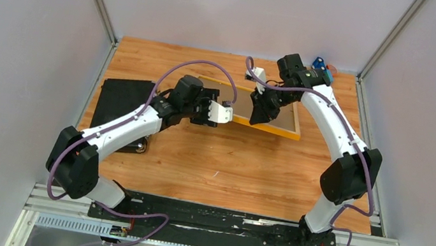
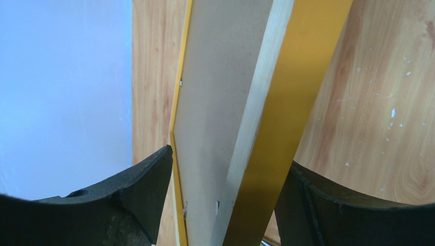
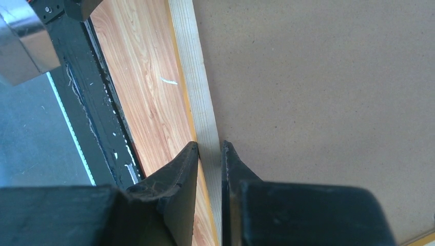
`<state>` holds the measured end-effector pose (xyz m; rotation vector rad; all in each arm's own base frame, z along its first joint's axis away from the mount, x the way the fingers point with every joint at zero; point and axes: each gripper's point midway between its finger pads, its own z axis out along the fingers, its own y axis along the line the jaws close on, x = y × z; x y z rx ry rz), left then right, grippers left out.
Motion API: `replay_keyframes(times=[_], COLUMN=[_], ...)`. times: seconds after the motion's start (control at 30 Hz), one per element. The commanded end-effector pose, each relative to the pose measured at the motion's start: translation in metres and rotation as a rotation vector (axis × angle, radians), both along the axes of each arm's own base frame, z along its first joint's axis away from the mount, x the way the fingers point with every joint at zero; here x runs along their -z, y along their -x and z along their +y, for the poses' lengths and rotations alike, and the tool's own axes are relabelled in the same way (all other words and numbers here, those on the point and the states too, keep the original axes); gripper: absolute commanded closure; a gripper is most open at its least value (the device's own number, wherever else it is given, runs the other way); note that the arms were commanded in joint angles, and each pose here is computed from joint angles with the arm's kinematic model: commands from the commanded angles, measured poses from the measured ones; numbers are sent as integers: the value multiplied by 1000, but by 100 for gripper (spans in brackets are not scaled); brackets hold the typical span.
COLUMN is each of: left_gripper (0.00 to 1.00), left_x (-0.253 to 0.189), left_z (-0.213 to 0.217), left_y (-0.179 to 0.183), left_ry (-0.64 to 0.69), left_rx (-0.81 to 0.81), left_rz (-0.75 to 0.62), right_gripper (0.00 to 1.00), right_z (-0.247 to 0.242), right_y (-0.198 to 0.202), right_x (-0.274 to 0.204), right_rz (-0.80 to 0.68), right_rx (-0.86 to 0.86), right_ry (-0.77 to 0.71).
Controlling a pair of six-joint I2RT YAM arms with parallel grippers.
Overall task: Put the photo into the frame
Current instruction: Turn over the photo frame at the center of the board.
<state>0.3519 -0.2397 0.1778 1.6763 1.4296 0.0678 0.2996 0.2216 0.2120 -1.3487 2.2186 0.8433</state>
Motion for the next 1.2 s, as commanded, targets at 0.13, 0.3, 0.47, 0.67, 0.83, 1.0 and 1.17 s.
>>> replay_keyframes(times=[0.13,0.3,0.47,0.67,0.83,1.0,1.17], left_gripper=[22,22,25,39,47,51,58], left_x=[-32,-35,-34,-29,-28,-32,-27], left_z=[-27,-45,-61,-76,-79,-81,-81], left_y=[-4,4,13,20,21,23,22], left_ry=[57,59,38,19,9,10,-16], left_rx=[41,73,107,121,108,107,95], left_rz=[-127,-137,-144,-139,-117,-117,-103], right_gripper=[100,100,100,100,100,100,100], right_z=[6,5,3,0,-2,-3,-3], right_y=[-9,-10,-11,-12,-12,-13,-14], right_x=[-27,-27,-29,-30,-30,-30,-32], right_rz=[-44,-38,-33,-30,-30,-31,-32], right_rx=[0,6,16,25,31,35,37], right_ry=[-70,-73,-81,-87,-87,-89,-92])
